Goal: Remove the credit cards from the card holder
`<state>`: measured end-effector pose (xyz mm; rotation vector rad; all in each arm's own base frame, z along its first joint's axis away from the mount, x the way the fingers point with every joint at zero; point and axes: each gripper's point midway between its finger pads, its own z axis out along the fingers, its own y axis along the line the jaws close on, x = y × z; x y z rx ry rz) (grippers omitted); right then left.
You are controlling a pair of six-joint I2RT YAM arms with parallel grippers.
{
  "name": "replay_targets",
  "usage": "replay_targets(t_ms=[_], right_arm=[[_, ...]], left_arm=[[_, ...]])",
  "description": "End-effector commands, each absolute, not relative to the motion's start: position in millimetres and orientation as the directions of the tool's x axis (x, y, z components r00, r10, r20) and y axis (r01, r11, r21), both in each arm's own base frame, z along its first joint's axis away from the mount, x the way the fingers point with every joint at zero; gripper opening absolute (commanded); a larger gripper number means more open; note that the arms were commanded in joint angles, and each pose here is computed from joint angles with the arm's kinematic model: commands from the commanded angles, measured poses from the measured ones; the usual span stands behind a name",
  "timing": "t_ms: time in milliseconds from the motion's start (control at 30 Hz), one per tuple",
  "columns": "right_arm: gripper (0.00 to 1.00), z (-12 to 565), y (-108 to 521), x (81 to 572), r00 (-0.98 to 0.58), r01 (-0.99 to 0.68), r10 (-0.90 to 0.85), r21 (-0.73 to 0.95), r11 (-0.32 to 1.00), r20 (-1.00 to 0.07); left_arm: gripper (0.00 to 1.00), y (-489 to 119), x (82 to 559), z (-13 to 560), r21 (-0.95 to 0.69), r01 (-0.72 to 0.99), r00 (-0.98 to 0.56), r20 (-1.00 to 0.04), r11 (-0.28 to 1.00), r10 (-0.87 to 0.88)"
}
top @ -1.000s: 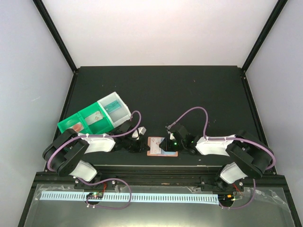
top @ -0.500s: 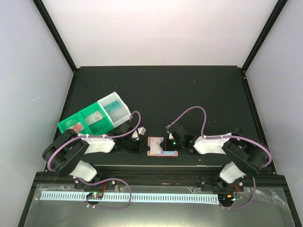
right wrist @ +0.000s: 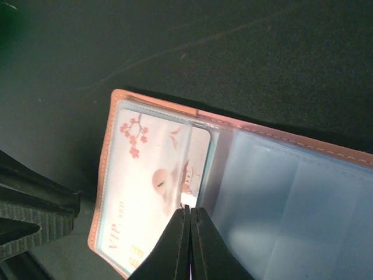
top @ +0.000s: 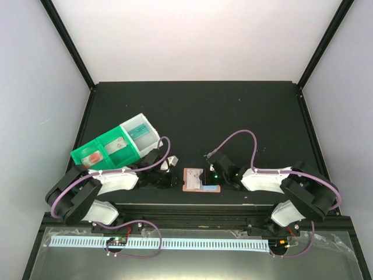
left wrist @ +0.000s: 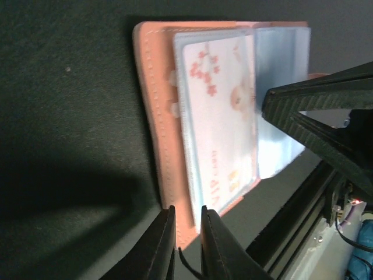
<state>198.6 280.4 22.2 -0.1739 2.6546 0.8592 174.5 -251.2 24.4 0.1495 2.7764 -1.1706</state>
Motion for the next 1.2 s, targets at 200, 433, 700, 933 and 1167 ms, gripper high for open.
replay_targets(t_ms=[200, 433, 700, 933, 1167], right_arm=[[0.07, 34, 283, 201, -0.922, -0.228, 0.016, 0.573, 0.787, -0.388], [0.11, 31, 281, 202, -0.922, -0.223, 0.012, 0.558, 0.799, -0.387], [0.13, 21, 280, 201, -0.929, -0.213, 0.007, 0.549, 0.808, -0.371], [0.14, 13, 283, 199, -0.937, -0.207, 0.000, 0.558, 0.804, -0.348], [0.08, 14, 283, 199, -0.934, -0.211, 0.005, 0.561, 0.801, -0.358]], left_arm=[[0.17, -270, 187, 60, -0.759, 0.196, -0.974, -0.221, 0.620, 0.037], [0.04, -277, 190, 51, -0.766, 0.203, -0.976, -0.210, 0.610, 0.062], [0.02, -269, 187, 27, -0.734, 0.181, -0.981, -0.184, 0.654, 0.066], [0.02, -261, 184, 13, -0.698, 0.158, -0.986, -0.155, 0.698, 0.068], [0.02, -254, 182, 6, -0.666, 0.144, -0.988, -0.144, 0.732, 0.063]])
